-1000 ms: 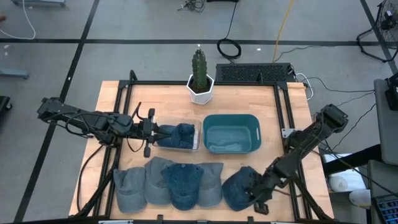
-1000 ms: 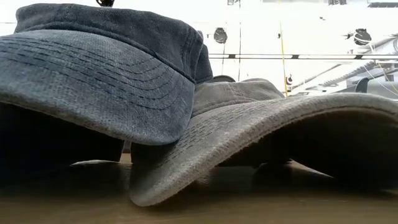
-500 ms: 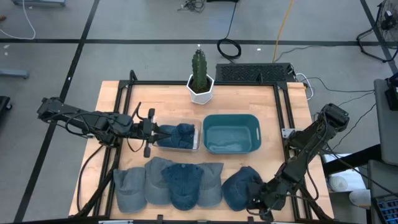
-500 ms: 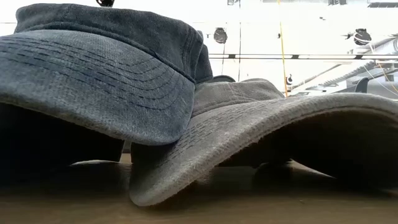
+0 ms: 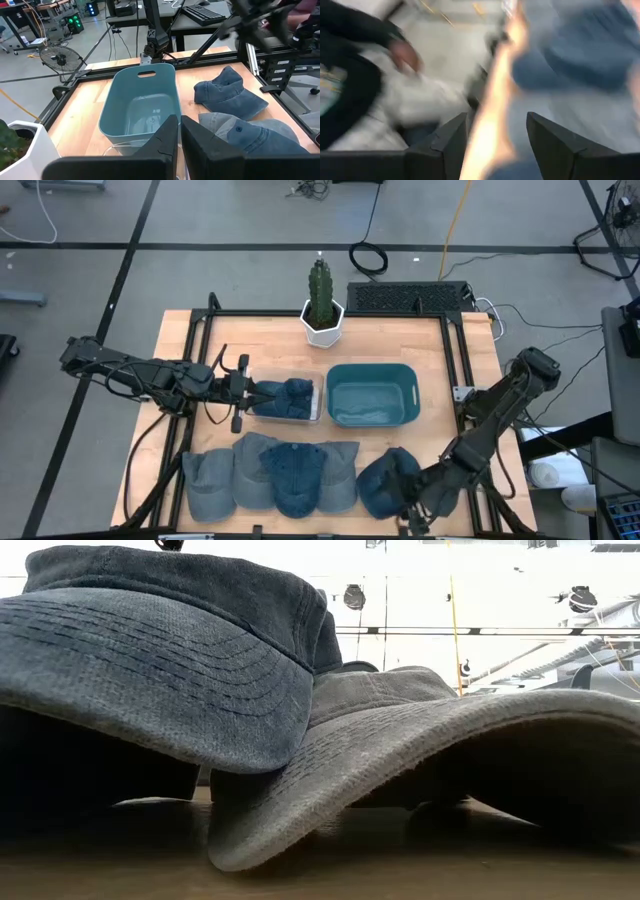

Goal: Pick & Place hat
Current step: Put the right blue cap into the transparent bin

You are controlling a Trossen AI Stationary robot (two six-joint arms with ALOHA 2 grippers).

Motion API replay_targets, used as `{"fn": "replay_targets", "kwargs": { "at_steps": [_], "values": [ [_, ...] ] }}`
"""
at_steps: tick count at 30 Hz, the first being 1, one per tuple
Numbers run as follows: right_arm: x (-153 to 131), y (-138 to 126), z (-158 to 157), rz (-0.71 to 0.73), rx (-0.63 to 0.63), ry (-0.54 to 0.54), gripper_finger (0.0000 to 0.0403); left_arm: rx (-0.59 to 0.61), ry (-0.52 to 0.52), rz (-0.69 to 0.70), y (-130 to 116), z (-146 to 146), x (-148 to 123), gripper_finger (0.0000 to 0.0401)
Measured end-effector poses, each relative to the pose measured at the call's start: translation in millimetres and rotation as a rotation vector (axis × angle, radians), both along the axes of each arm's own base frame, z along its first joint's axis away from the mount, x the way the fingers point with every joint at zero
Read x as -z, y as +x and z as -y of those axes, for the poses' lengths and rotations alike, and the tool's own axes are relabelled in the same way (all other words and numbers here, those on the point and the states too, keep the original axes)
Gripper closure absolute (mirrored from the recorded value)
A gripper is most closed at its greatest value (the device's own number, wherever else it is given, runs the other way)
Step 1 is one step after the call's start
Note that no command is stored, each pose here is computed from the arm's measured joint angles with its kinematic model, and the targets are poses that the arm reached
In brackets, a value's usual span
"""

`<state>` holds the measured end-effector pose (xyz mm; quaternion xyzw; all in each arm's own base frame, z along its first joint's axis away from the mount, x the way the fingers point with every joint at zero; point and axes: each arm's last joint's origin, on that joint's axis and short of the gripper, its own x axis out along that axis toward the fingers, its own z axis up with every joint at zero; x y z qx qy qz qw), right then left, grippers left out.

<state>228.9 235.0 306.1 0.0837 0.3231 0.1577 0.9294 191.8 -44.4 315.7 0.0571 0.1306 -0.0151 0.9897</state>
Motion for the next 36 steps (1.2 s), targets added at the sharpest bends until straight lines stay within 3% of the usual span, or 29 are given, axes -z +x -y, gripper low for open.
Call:
{"fn": "replay_targets", "kwargs": {
  "at_steps": [3, 8, 11, 19, 25, 32, 36],
  "values": [
    [10, -11, 5, -0.245, 0.103, -0.087, 0.0209, 0.000, 0.000, 0.000, 0, 0, 0, 0.0370],
    [30, -37, 7, -0.549, 0.226, -0.074, 0.0209, 0.000, 0.000, 0.000, 0, 0, 0, 0.0370],
    [48, -52, 4, -0.651, 0.266, -0.073, 0.0209, 0.000, 0.000, 0.000, 0, 0, 0, 0.0370],
    [69, -66, -10, -0.639, 0.268, 0.026, 0.0209, 0.000, 0.000, 0.001, 0, 0, 0, 0.0370],
    [90, -71, -4, -0.666, 0.270, -0.022, 0.0209, 0.000, 0.000, 0.000, 0, 0, 0, 0.0370],
    [108, -69, -12, -0.647, 0.177, 0.151, 0.0209, 0.000, 0.000, 0.000, 0, 0, 0, 0.0370],
    [110, -69, -15, -0.674, 0.140, 0.194, 0.0209, 0.000, 0.000, 0.001, 0, 0, 0, 0.0370]
  ]
}}
